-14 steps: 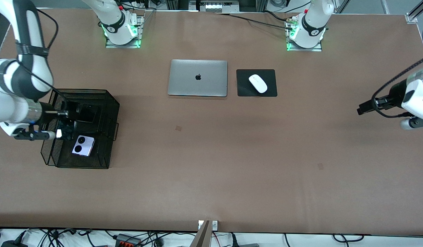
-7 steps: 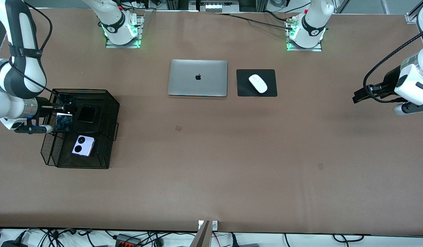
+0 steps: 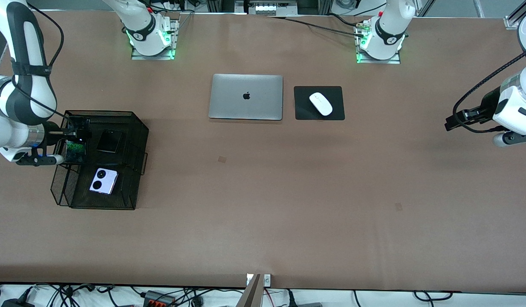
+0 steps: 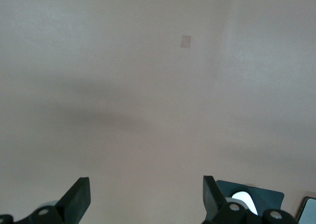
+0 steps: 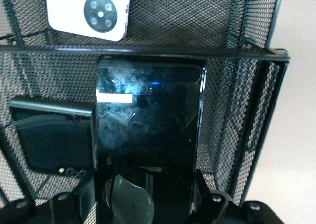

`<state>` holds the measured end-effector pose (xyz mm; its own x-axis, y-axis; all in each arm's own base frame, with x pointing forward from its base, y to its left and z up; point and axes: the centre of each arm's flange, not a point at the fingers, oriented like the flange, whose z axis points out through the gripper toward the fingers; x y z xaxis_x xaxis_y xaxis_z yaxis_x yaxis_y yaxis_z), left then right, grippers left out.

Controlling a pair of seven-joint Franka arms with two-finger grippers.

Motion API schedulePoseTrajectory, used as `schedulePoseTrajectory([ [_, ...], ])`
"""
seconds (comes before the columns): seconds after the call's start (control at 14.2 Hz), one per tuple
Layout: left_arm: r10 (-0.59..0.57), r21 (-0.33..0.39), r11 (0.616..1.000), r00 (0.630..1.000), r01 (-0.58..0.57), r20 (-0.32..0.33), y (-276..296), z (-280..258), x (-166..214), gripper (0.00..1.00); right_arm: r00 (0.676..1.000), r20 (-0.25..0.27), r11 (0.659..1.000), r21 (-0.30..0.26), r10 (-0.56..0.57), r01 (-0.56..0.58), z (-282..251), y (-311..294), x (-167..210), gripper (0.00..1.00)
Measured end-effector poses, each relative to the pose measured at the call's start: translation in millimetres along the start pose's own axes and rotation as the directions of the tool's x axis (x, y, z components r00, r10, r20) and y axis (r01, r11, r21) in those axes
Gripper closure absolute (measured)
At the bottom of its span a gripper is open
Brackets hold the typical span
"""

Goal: Place phones with both arms

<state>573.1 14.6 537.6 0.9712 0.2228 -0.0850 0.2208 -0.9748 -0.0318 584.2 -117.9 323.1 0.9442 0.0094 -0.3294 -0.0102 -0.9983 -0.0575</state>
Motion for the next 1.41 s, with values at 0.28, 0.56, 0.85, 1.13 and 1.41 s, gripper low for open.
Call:
schedulePoseTrajectory([
  [0.28, 0.006, 0.001, 1.0, 1.0, -0.006, 0.001, 3.8, 0.1, -0.9, 0.0, 1.0, 0.018, 1.0, -0.002, 0.002, -0.002, 17.2, 1.5, 7.3, 0.18],
  [0.56, 0.009, 0.001, 1.0, 1.0, -0.009, 0.001, 5.5, 0.1, -1.3, 0.0, 0.999, -0.039, 1.0, -0.012, 0.022, -0.023, -8.6, -2.5, 11.9, 0.0],
  [0.85, 0.007, 0.001, 1.0, 1.0, -0.007, 0.001, 4.5, 0.1, -1.1, 0.0, 0.992, -0.11, 0.998, -0.013, 0.059, -0.061, -102.6, -31.3, -0.2, 0.0],
  [1.13, -0.001, 0.0, 1.0, 1.0, 0.001, 0.001, -0.2, 0.1, -0.1, 0.0, 0.972, -0.234, 0.999, -0.036, 0.02, -0.029, -190.0, -66.7, -10.8, 0.0],
  [1.41, -0.009, -0.004, 1.0, 1.0, 0.009, 0.002, -5.3, 0.4, 0.9, 0.0, 0.956, -0.294, 0.999, -0.05, -0.01, -0.005, -222.7, -85.1, -15.3, 0.0],
])
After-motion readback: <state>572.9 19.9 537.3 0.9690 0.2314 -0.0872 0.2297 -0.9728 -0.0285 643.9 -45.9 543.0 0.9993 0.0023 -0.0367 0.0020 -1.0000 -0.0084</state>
